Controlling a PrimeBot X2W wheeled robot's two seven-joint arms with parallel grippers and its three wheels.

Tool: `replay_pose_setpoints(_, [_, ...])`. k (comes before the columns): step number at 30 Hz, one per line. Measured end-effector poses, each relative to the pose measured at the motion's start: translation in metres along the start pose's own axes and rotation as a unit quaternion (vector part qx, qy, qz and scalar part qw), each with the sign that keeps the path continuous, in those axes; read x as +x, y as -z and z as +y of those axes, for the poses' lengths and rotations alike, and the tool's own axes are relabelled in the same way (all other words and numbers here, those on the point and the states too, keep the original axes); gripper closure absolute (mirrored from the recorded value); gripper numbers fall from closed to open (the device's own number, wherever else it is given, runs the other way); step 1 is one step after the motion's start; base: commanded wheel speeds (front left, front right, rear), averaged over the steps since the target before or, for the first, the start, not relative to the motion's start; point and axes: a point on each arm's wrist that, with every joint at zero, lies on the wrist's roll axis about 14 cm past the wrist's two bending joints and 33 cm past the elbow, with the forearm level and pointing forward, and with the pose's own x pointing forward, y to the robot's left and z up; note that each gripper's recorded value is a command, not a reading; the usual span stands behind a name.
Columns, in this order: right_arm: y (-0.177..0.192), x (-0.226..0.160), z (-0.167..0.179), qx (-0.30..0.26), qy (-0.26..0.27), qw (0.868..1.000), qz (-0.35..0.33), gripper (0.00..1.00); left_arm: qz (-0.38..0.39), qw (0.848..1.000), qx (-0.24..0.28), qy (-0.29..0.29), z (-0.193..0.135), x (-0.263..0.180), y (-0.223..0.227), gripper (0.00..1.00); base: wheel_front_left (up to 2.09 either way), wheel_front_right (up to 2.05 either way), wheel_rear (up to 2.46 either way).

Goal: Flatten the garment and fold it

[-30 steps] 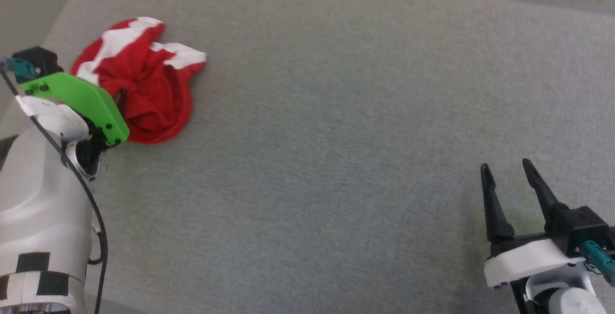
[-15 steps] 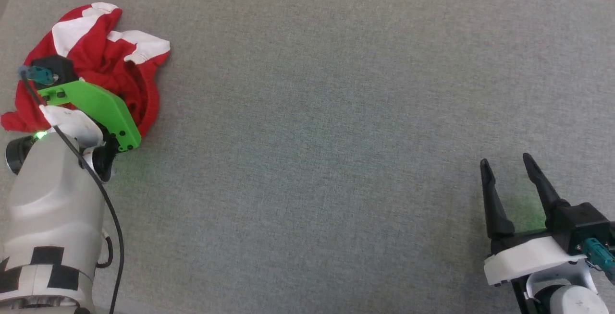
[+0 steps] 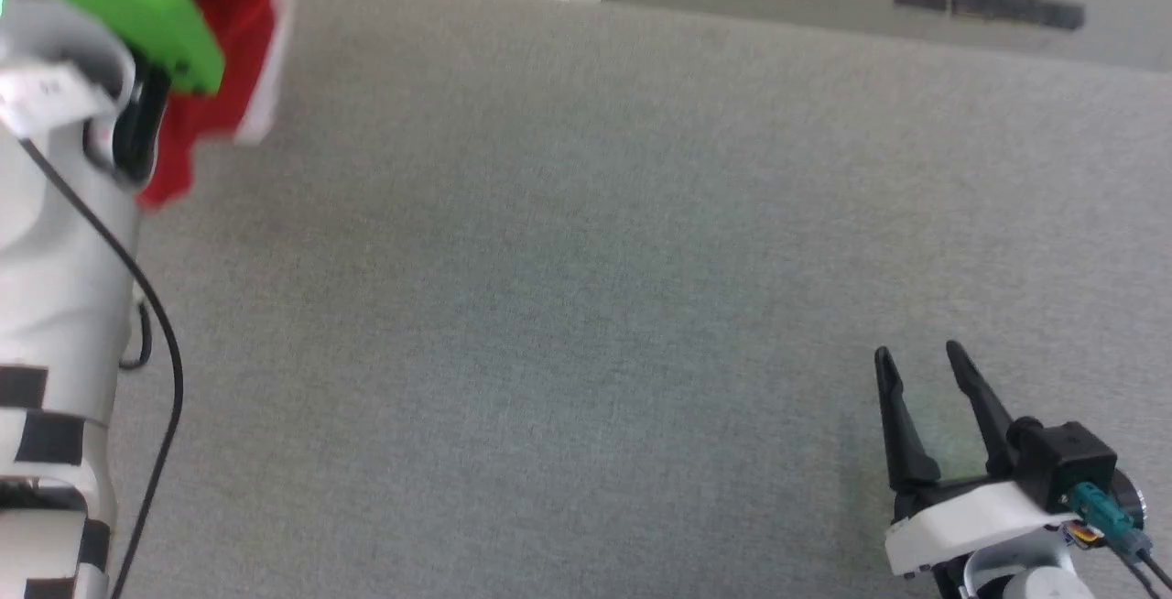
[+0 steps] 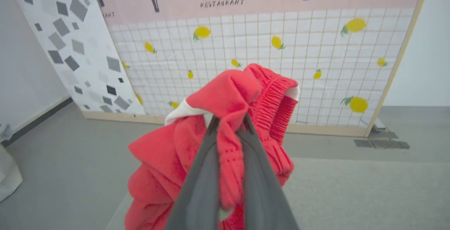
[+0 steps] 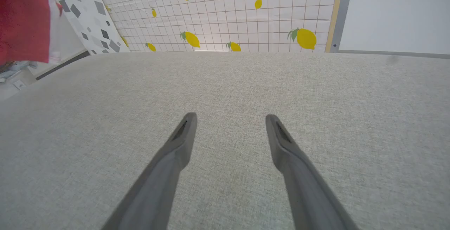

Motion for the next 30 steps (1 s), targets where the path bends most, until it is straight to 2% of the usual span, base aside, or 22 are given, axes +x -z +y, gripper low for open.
replay_pose_setpoints(3, [-0.007,-0.007,-0.001,0.005,0.005,1.000,-0.013,0.00,-0.060,0.997,-0.011,0.054,-0.032,-0.001,-0.056,1.00,0.00,0.00,0.00])
replay_pose_setpoints(6, [-0.014,-0.016,-0.006,0.009,0.016,1.000,-0.023,0.00,-0.095,0.989,-0.030,0.110,-0.069,-0.009,-0.089,1.00,0.00,0.00,0.00])
replay_pose_setpoints(10, [-0.020,-0.029,-0.020,0.015,0.042,0.998,-0.034,0.00,-0.087,0.976,-0.050,0.192,-0.130,-0.018,-0.091,1.00,0.00,0.00,0.00])
replay_pose_setpoints(12, [-0.022,-0.037,-0.028,0.016,0.057,0.998,-0.038,0.00,-0.061,0.968,-0.071,0.233,-0.166,-0.027,-0.071,1.00,0.00,0.00,0.00])
replay_pose_setpoints(13, [-0.024,-0.046,-0.035,0.016,0.071,0.996,-0.043,0.00,-0.014,0.958,-0.090,0.272,-0.205,-0.042,-0.036,1.00,0.00,0.00,0.00])
replay_pose_setpoints(17, [-0.023,-0.065,-0.046,0.018,0.096,0.994,-0.044,0.00,0.112,0.929,-0.121,0.331,-0.271,-0.088,0.047,1.00,0.00,0.00,0.00])
replay_pose_setpoints(20, [-0.027,-0.077,-0.053,0.021,0.111,0.992,-0.052,0.00,0.197,0.905,-0.115,0.359,-0.304,-0.128,0.101,1.00,0.00,0.00,0.00])
replay_pose_setpoints(24, [-0.032,-0.091,-0.061,0.023,0.130,0.989,-0.062,0.00,0.298,0.870,-0.108,0.376,-0.328,-0.177,0.155,1.00,0.00,0.00,0.00])
replay_pose_setpoints(25, [-0.032,-0.094,-0.062,0.023,0.133,0.989,-0.064,0.00,0.327,0.861,-0.111,0.373,-0.331,-0.189,0.167,0.85,0.00,0.00,0.00])
replay_pose_setpoints(26, [-0.033,-0.097,-0.063,0.023,0.136,0.988,-0.066,0.00,0.350,0.853,-0.111,0.372,-0.332,-0.199,0.175,0.19,0.00,0.00,0.00])
replay_pose_setpoints(27, [-0.035,-0.100,-0.064,0.023,0.138,0.988,-0.069,0.00,0.358,0.849,-0.115,0.370,-0.333,-0.204,0.178,0.00,0.00,0.00,0.00])
replay_pose_setpoints(30, [-0.038,-0.106,-0.066,0.022,0.144,0.986,-0.076,0.00,0.341,0.857,-0.157,0.353,-0.331,-0.195,0.162,0.00,0.00,0.00,0.00])
